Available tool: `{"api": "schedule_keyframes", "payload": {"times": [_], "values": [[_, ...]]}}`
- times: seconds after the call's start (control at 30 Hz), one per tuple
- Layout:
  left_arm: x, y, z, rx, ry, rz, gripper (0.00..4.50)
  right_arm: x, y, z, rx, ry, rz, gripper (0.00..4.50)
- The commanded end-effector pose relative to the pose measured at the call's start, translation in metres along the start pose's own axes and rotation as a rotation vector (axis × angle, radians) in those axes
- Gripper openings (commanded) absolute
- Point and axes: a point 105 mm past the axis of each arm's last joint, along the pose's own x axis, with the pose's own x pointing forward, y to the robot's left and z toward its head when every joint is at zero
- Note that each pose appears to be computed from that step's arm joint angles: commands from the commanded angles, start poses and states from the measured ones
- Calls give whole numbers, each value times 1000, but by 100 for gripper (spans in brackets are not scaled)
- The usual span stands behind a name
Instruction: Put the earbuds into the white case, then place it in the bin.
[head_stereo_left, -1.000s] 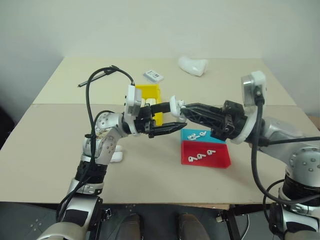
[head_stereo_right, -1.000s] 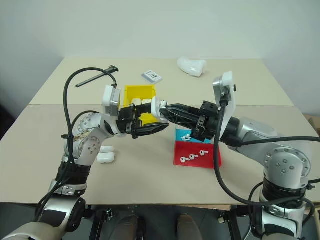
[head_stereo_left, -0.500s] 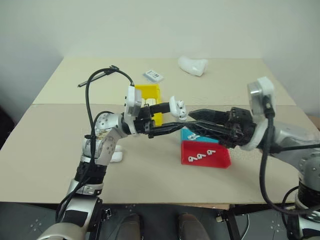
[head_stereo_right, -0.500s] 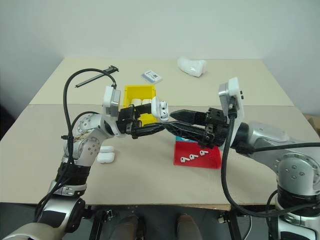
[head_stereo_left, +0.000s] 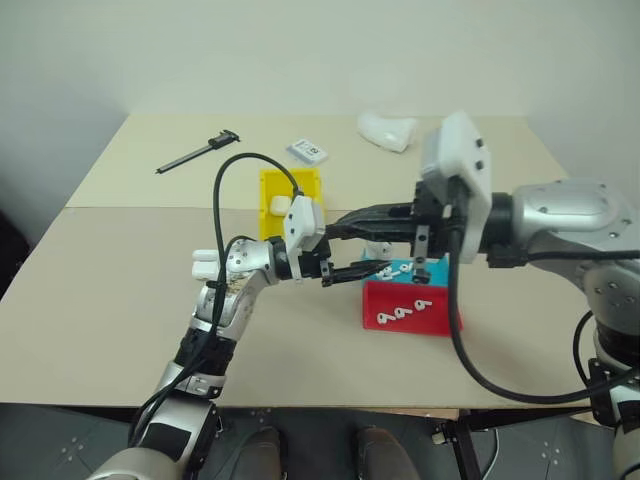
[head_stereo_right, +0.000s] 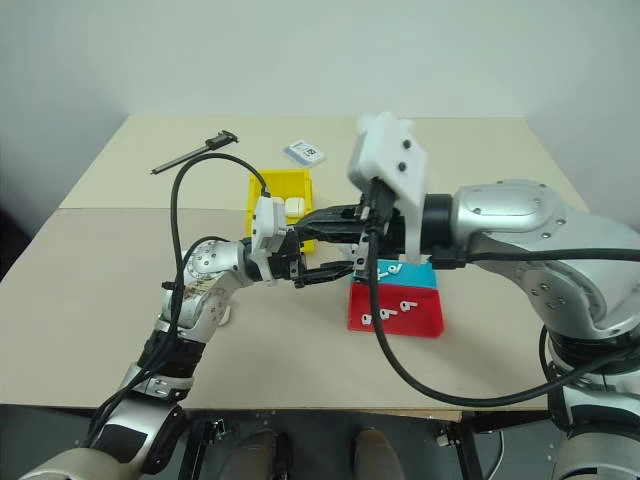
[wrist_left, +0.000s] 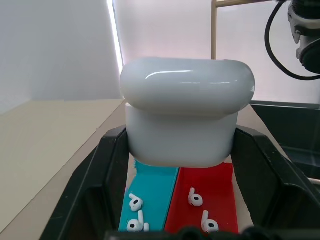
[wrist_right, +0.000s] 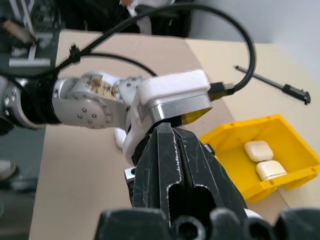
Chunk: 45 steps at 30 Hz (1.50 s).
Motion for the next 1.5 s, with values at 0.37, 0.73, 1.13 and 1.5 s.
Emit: {"api": "schedule_keyframes", "payload": {"times": [0.37,0.73,1.13,1.5], "values": [[-21,20,41,76,-160,244,278,-51,-41,-5,33,-61,-160,5],[-78,109,28,183,12,994,278,-44,-28,-25,152,-156,-169,5],[-64,133,-10,149,166,1026,440,-35,-22,-38,163,-76,-148,0],[-95,65,46,190,21,681,447,-35,-18,-54,185,-63,-203,0]]}}
